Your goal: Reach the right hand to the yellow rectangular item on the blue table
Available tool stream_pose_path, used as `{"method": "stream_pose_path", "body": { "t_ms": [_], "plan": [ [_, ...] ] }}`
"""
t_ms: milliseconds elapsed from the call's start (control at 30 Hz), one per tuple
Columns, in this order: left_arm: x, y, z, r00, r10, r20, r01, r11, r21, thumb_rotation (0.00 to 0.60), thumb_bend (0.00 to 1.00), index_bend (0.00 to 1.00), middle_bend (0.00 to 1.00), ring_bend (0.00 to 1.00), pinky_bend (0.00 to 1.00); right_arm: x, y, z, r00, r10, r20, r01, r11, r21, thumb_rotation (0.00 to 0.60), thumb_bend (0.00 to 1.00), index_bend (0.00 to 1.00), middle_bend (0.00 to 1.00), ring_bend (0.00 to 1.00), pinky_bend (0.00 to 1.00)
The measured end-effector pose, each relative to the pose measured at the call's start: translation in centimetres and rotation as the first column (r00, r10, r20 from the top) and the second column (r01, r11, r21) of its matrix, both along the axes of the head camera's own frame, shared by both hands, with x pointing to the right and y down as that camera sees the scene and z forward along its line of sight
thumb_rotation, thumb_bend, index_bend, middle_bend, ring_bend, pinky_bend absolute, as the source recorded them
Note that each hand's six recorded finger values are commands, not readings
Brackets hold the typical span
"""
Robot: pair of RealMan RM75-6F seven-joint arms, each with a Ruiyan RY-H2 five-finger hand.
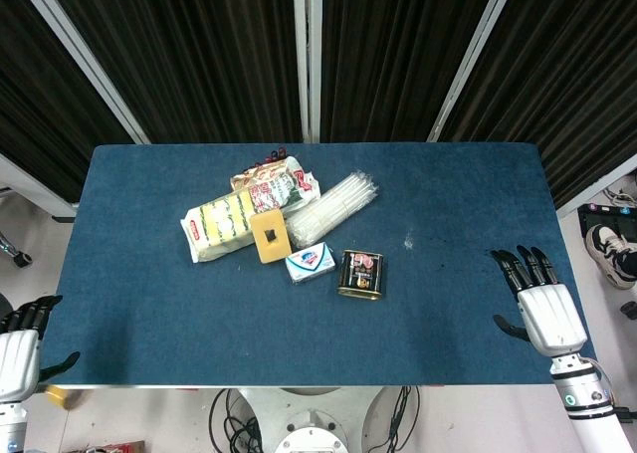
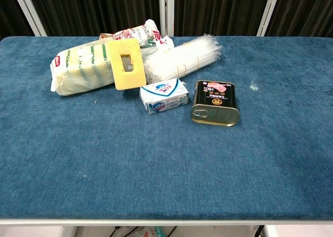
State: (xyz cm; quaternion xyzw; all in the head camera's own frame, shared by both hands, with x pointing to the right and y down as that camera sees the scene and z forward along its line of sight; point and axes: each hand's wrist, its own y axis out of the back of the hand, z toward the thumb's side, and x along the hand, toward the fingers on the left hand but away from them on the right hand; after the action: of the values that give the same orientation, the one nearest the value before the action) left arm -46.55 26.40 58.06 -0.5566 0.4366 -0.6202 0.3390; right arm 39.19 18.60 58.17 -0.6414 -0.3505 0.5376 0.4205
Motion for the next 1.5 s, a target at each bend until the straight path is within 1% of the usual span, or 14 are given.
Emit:
{"method": "stream_pose_path", "body": {
  "t_ms": [300, 433, 600, 667, 733, 767, 867, 967, 1000, 1067, 1100, 1200, 1300, 1500],
  "plan": [
    [0.3, 0.1, -0.2, 1.000, 0.004, -0.005, -0.004, 1.000, 0.006, 0.600, 0.09, 0.19, 0.19, 0.18, 0.22, 0.2, 0.5, -0.2, 1.000, 0.006, 0.018, -0.006, 1.000, 0.000, 0.600, 0.07, 0.00, 0.10, 0.00, 0.01],
    [0.3, 0.3, -0.4, 1.000, 0.002, -0.008, -0.002, 1.000, 0.011, 0.600, 0.09, 0.19, 0.19, 0.18, 0.22, -0.4, 0.2, -0.3, 0.999, -0.018, 0.031, 0.018, 1.000, 0.000, 0.600, 0.07, 0.00, 0.10, 0.00, 0.01],
    [0.3, 0.5, -0.4, 1.000, -0.003, -0.016, 0.003, 1.000, 0.016, 0.600, 0.09, 0.19, 0.19, 0.18, 0.22, -3.5, -1.5, 0.4, 0.990, -0.134, 0.033, 0.135, 0.991, -0.011, 0.600, 0.08, 0.00, 0.10, 0.00, 0.01],
    [0.2, 0.6, -0.4, 1.000, -0.007, -0.019, 0.007, 1.000, 0.019, 0.600, 0.09, 0.19, 0.19, 0.18, 0.22, -5.3, -2.4, 0.8, 0.980, -0.195, 0.029, 0.196, 0.980, -0.018, 0.600, 0.08, 0.00, 0.10, 0.00, 0.01],
    [0.1, 0.7, -0.4, 1.000, -0.012, -0.022, 0.012, 1.000, 0.021, 0.600, 0.09, 0.19, 0.19, 0.18, 0.22, -7.8, -3.6, 1.5, 0.961, -0.276, 0.019, 0.276, 0.961, -0.027, 0.600, 0.08, 0.00, 0.10, 0.00, 0.01],
    [0.0, 0.8, -0.4, 1.000, -0.016, -0.024, 0.016, 1.000, 0.021, 0.600, 0.09, 0.19, 0.19, 0.18, 0.22, -9.0, -4.2, 1.8, 0.950, -0.313, 0.013, 0.314, 0.949, -0.031, 0.600, 0.08, 0.00, 0.10, 0.00, 0.01],
    [-0.2, 1.0, -0.4, 0.999, -0.026, -0.028, 0.027, 0.999, 0.026, 0.600, 0.09, 0.19, 0.19, 0.18, 0.22, -13.6, -6.1, 3.1, 0.895, -0.446, -0.016, 0.445, 0.895, -0.044, 0.600, 0.08, 0.00, 0.10, 0.00, 0.01],
    [-0.6, 1.3, -0.6, 0.999, -0.038, -0.028, 0.039, 0.999, 0.030, 0.600, 0.09, 0.19, 0.19, 0.18, 0.22, -19.1, -7.7, 4.6, 0.811, -0.582, -0.063, 0.579, 0.813, -0.053, 0.600, 0.07, 0.00, 0.10, 0.00, 0.01],
    [-0.7, 1.3, -0.7, 0.999, -0.042, -0.028, 0.043, 0.999, 0.032, 0.600, 0.09, 0.19, 0.19, 0.18, 0.22, -21.3, -8.2, 5.2, 0.772, -0.629, -0.088, 0.627, 0.777, -0.052, 0.600, 0.06, 0.00, 0.09, 0.00, 0.01],
    [-1.0, 1.6, -0.8, 0.998, -0.054, -0.027, 0.055, 0.998, 0.036, 0.600, 0.09, 0.19, 0.19, 0.18, 0.22, -24.5, -9.0, 6.1, 0.714, -0.688, -0.133, 0.689, 0.723, -0.041, 0.600, 0.01, 0.00, 0.08, 0.00, 0.00],
    [-1.2, 1.7, -0.8, 0.998, -0.060, -0.026, 0.061, 0.998, 0.035, 0.600, 0.09, 0.19, 0.19, 0.18, 0.22, -26.4, -9.5, 6.6, 0.678, -0.716, -0.165, 0.722, 0.691, -0.033, 0.600, 0.01, 0.00, 0.07, 0.00, 0.00],
    [-1.7, 2.0, -0.8, 0.997, -0.079, -0.026, 0.080, 0.996, 0.034, 0.600, 0.09, 0.19, 0.19, 0.18, 0.22, -30.3, -10.4, 8.1, 0.610, -0.758, -0.233, 0.777, 0.629, -0.014, 0.600, 0.00, 0.00, 0.03, 0.00, 0.00],
    [-2.1, 2.2, -0.8, 0.995, -0.098, -0.030, 0.099, 0.994, 0.038, 0.600, 0.09, 0.19, 0.19, 0.18, 0.22, -33.5, -10.9, 9.6, 0.565, -0.778, -0.275, 0.808, 0.589, -0.005, 0.600, 0.00, 0.00, 0.00, 0.00, 0.00],
    [-3.1, 2.7, -0.9, 0.990, -0.135, -0.035, 0.137, 0.989, 0.052, 0.600, 0.09, 0.19, 0.19, 0.18, 0.22, -38.0, -11.4, 12.3, 0.488, -0.799, -0.352, 0.851, 0.525, -0.011, 0.600, 0.00, 0.00, 0.00, 0.00, 0.00]
  ]
}}
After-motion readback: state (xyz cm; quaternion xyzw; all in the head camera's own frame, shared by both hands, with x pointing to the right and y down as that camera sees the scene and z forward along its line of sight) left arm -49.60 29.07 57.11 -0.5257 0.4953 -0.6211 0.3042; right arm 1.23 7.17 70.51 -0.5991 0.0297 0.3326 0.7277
